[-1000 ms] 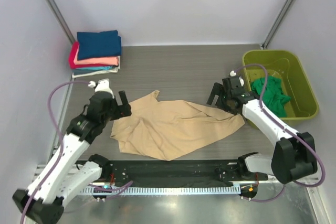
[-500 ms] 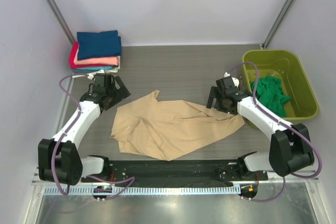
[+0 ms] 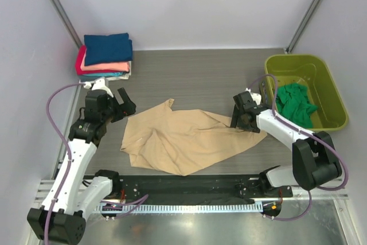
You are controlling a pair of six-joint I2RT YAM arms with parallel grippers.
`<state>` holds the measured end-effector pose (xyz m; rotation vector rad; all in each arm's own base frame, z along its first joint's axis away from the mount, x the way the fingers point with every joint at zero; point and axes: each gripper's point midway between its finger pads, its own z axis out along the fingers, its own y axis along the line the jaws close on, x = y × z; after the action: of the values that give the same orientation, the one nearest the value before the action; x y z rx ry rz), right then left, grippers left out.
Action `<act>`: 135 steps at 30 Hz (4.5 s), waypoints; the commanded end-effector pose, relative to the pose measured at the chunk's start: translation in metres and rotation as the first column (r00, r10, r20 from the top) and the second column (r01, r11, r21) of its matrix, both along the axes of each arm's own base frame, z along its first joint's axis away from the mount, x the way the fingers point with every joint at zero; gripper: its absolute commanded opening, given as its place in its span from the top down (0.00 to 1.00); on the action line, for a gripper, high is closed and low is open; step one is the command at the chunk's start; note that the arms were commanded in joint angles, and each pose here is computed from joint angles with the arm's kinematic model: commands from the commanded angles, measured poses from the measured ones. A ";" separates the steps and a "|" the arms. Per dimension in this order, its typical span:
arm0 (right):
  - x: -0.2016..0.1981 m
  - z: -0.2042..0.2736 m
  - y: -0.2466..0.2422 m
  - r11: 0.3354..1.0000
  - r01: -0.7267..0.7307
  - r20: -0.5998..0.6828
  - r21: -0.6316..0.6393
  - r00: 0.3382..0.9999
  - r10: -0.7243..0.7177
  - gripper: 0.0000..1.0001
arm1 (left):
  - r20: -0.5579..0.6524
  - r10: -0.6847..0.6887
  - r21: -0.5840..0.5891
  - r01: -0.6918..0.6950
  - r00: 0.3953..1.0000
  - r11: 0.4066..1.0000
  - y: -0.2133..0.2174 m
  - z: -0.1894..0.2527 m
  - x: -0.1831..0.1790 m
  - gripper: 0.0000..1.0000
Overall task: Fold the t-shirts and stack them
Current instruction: Flatten the tshirt out
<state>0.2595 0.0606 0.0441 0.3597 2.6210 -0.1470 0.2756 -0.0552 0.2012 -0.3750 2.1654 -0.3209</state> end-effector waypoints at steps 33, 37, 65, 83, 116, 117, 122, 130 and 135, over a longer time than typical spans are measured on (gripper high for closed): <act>0.157 0.080 0.042 0.992 -0.008 0.197 0.128 0.980 -0.018 0.13 | 0.034 -0.051 0.069 0.048 0.998 0.996 0.006 0.004 -0.015 0.05; 0.167 0.066 0.065 0.972 -0.073 0.206 0.223 0.978 0.026 0.20 | 0.030 -0.059 0.064 0.057 0.998 0.996 0.004 0.003 -0.015 0.06; 0.212 0.027 0.125 0.895 -0.176 0.200 0.409 0.975 0.100 0.37 | 0.033 -0.070 0.061 0.068 0.997 0.996 0.002 0.003 -0.016 0.07; 0.208 0.043 0.138 0.877 -0.244 0.260 0.415 0.955 0.143 0.39 | 0.034 -0.072 0.058 0.070 0.997 0.996 0.002 0.004 -0.016 0.08; 0.213 0.101 0.129 0.892 -0.278 0.364 0.358 0.921 0.141 0.99 | -0.004 -0.053 0.037 0.053 0.999 0.998 0.000 -0.006 -0.008 0.08; 0.207 0.115 0.125 0.895 -0.278 0.383 0.349 0.914 0.134 0.99 | -0.011 -0.061 0.019 0.061 0.998 0.998 -0.004 -0.005 -0.006 0.09; 0.158 0.169 0.086 0.929 -0.228 0.481 0.290 0.874 0.065 0.99 | -0.053 -0.051 -0.056 0.048 0.997 0.997 -0.018 -0.007 0.026 0.09; 0.083 0.148 0.080 0.890 -0.252 0.442 0.380 0.894 0.065 0.99 | -0.292 0.119 0.007 -0.122 0.949 0.992 -0.003 -0.084 0.086 0.11; 0.062 0.135 0.081 0.872 -0.280 0.432 0.402 0.897 0.089 0.99 | -0.339 0.102 -0.021 -0.116 0.935 0.993 -0.012 -0.115 0.119 0.12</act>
<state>0.3279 0.1356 0.1690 0.2661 2.2643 0.5000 0.3618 -0.0646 0.0720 -0.5826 2.5545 -0.2053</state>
